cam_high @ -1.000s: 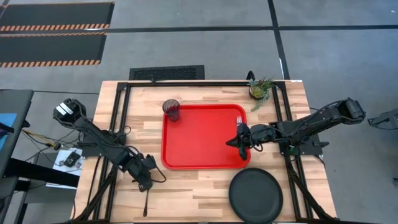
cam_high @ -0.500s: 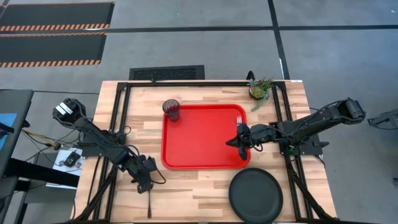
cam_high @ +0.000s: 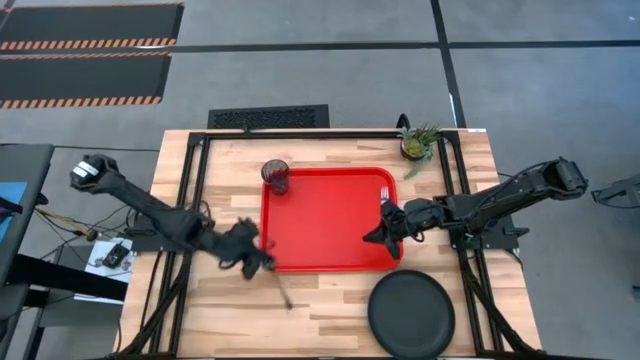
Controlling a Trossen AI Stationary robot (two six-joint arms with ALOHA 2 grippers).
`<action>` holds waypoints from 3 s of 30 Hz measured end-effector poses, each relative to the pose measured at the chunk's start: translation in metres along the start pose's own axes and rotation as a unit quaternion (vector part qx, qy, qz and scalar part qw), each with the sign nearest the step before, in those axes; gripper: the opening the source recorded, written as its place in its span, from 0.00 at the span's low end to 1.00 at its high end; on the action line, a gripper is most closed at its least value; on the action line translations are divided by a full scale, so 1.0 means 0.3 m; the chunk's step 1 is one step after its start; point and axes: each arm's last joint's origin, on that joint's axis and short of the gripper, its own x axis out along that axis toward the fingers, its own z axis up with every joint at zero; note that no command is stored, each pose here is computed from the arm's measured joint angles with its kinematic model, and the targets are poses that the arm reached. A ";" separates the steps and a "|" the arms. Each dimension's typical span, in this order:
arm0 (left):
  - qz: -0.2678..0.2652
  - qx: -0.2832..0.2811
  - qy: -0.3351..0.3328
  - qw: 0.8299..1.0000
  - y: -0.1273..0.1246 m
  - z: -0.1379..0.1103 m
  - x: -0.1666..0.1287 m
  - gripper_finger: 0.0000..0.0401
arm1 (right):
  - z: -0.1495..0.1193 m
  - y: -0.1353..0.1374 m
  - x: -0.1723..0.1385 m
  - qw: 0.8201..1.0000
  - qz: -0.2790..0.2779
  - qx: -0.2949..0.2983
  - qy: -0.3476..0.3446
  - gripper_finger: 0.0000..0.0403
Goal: Pick and place plate/cup/fork/spoon on tray
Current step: Put the black spoon to the left of the pink fork on the red tray
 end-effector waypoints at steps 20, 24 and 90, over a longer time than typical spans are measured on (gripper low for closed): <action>-0.138 0.170 -0.034 0.975 -0.067 0.473 0.277 0.00 | 0.181 0.029 0.019 0.996 0.046 0.062 -0.044 0.32; -0.153 0.180 -0.031 0.971 -0.092 0.525 0.317 0.00 | 0.190 0.038 0.049 0.996 0.056 0.061 -0.029 0.38; -0.050 0.137 -0.153 0.977 -0.149 0.524 0.154 0.21 | 0.067 -0.498 -0.059 0.933 -0.259 0.246 0.029 0.13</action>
